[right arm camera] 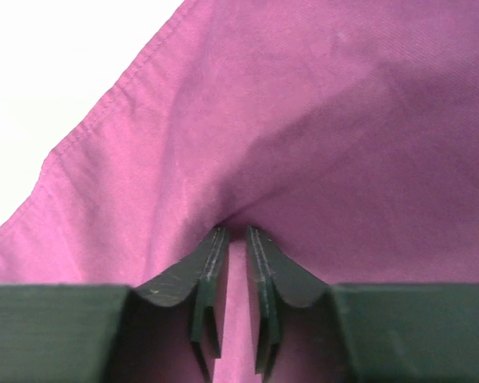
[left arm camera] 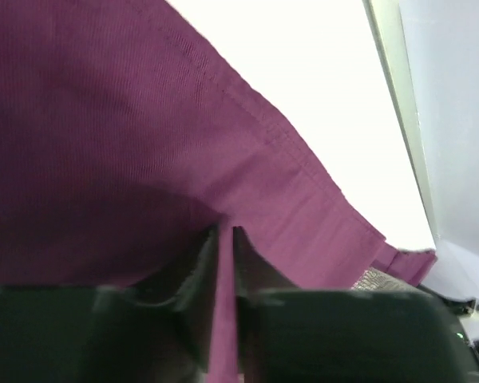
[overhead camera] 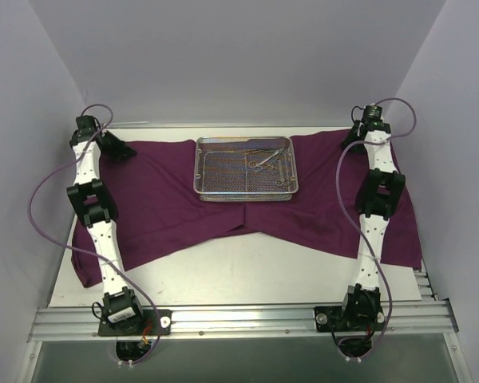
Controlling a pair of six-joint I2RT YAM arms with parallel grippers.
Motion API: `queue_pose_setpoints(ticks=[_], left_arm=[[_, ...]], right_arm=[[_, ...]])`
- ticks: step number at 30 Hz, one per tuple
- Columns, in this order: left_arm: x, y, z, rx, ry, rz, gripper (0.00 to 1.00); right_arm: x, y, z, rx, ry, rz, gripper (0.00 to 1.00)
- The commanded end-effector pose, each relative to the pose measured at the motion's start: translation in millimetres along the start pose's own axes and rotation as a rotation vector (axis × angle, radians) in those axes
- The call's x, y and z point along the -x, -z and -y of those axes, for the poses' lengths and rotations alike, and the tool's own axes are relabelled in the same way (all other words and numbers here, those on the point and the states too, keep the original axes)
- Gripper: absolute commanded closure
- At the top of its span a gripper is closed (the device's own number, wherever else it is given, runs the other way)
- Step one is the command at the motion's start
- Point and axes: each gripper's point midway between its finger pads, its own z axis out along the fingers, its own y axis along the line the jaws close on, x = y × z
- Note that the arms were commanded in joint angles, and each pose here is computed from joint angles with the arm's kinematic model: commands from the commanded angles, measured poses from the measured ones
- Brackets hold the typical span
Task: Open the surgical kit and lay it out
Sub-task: Smooth out the surgical kit at the center of the board.
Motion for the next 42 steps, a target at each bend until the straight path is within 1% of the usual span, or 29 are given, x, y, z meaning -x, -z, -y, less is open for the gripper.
queue_pose_setpoints(ticks=[1, 2, 3, 5, 7, 9, 10, 11, 13, 14, 15, 16, 17, 19, 20, 21, 22, 23, 24, 25, 26, 27, 28, 29, 30, 32, 33, 36, 42], left_arm=[[8.5, 47.2, 24.1, 0.089, -0.102, 0.083, 0.77], [9.5, 60.0, 39.5, 0.082, -0.127, 0.107, 0.7], [5.5, 63.7, 43.7, 0.09, -0.153, 0.105, 0.61], [-3.7, 72.4, 65.0, 0.085, -0.204, 0.114, 0.57], [-15.2, 75.5, 70.1, 0.099, -0.223, 0.095, 0.53], [-28.2, 80.9, 82.0, 0.105, -0.251, 0.089, 0.53], [-38.4, 76.9, 75.3, 0.132, -0.251, 0.064, 0.55], [-50.1, 79.8, 84.8, 0.131, -0.285, 0.055, 0.58], [-67.1, 77.7, 82.5, 0.156, -0.302, 0.021, 0.69], [-79.6, 77.6, 75.7, 0.177, -0.305, -0.013, 0.8], [-91.5, 74.7, 75.9, 0.179, -0.318, -0.037, 0.82], [-100.3, 73.3, 74.1, 0.181, -0.323, -0.055, 0.84], [-113.1, 74.1, 64.2, 0.2, -0.319, -0.085, 0.91], [-124.1, 73.5, 61.2, 0.204, -0.326, -0.1, 0.95], [-130.7, 76.6, 55.3, 0.214, -0.321, -0.117, 0.97], [-135.3, 77.2, 54.0, 0.213, -0.325, -0.128, 0.98], [-140.6, 78.2, 55.1, 0.207, -0.332, -0.139, 0.98], [-141.7, 83.3, 57.0, 0.207, -0.355, -0.136, 0.98], [-144.8, 83.7, 52.6, 0.221, -0.363, -0.143, 0.98], [-147.3, 83.9, 51.4, 0.229, -0.371, -0.147, 0.98], [-149.6, 84.3, 47.5, 0.238, -0.376, -0.158, 0.98], [-152.5, 83.1, 42.6, 0.249, -0.372, -0.172, 0.98], [-152.6, 81.6, 37.3, 0.268, -0.372, -0.173, 0.98], [-153.4, 79.9, 34.0, 0.275, -0.369, -0.175, 0.98], [-155.0, 79.0, 32.7, 0.277, -0.366, -0.177, 0.98], [-158.5, 76.0, 26.2, 0.289, -0.352, -0.186, 0.98], [-159.8, 75.0, 24.9, 0.289, -0.346, -0.191, 0.98], [-165.2, 73.4, 21.6, 0.291, -0.328, -0.204, 0.98], [-169.9, 75.6, 14.6, 0.305, -0.316, -0.214, 0.98]], right_arm=[[-23.0, 13.7, -1.8, 0.0, -0.056, -0.107, 0.8], [-18.5, 22.3, -6.8, 0.01, -0.061, -0.099, 0.71], [-19.3, 25.8, -10.0, 0.012, -0.061, -0.1, 0.66], [-16.1, 40.2, -18.0, 0.02, -0.046, -0.091, 0.6], [-16.1, 50.8, -25.9, 0.025, -0.023, -0.091, 0.57], [-14.6, 66.8, -31.7, 0.023, 0.002, -0.092, 0.53], [-15.1, 72.6, -34.0, 0.018, 0.017, -0.093, 0.52], [-12.0, 85.9, -37.1, 0.018, 0.029, -0.088, 0.49], [-26.7, 92.1, -33.3, 0.006, 0.023, -0.128, 0.47], [-22.3, 107.2, -38.6, 0.023, 0.016, -0.112, 0.47], [-26.9, 111.4, -38.8, 0.026, 0.011, -0.122, 0.47], [-43.9, 111.4, -32.8, 0.006, 0.007, -0.161, 0.48], [-46.1, 125.1, -39.4, 0.018, 0.01, -0.16, 0.52], [-71.2, 141.3, -43.1, 0.033, 0.019, -0.223, 0.58], [-83.6, 149.6, -53.8, 0.045, 0.047, -0.243, 0.66], [-92.5, 157.0, -57.4, 0.047, 0.076, -0.255, 0.7], [-92.5, 179.9, -68.5, 0.074, 0.106, -0.232, 0.73], [-112.9, 185.5, -68.0, 0.075, 0.122, -0.274, 0.8], [-126.9, 194.3, -77.1, 0.091, 0.148, -0.294, 0.83], [-128.1, 211.2, -78.6, 0.107, 0.146, -0.286, 0.87], [-157.6, 214.7, -80.4, 0.117, 0.157, -0.353, 0.95], [-175.0, 218.9, -86.5, 0.136, 0.165, -0.386, 0.99], [-195.2, 224.1, -86.1, 0.156, 0.158, -0.424, 1.0], [-194.2, 229.3, -94.5, 0.176, 0.168, -0.405, 1.0], [-212.2, 226.1, -85.0, 0.144, 0.172, -0.429, 1.0], [-218.0, 230.8, -90.8, 0.156, 0.171, -0.398, 1.0], [-226.6, 227.6, -81.7, 0.129, 0.163, -0.404, 1.0], [-221.9, 222.9, -74.8, 0.097, 0.16, -0.351, 1.0], [-230.8, 207.1, -66.3, 0.076, 0.164, -0.359, 1.0]])
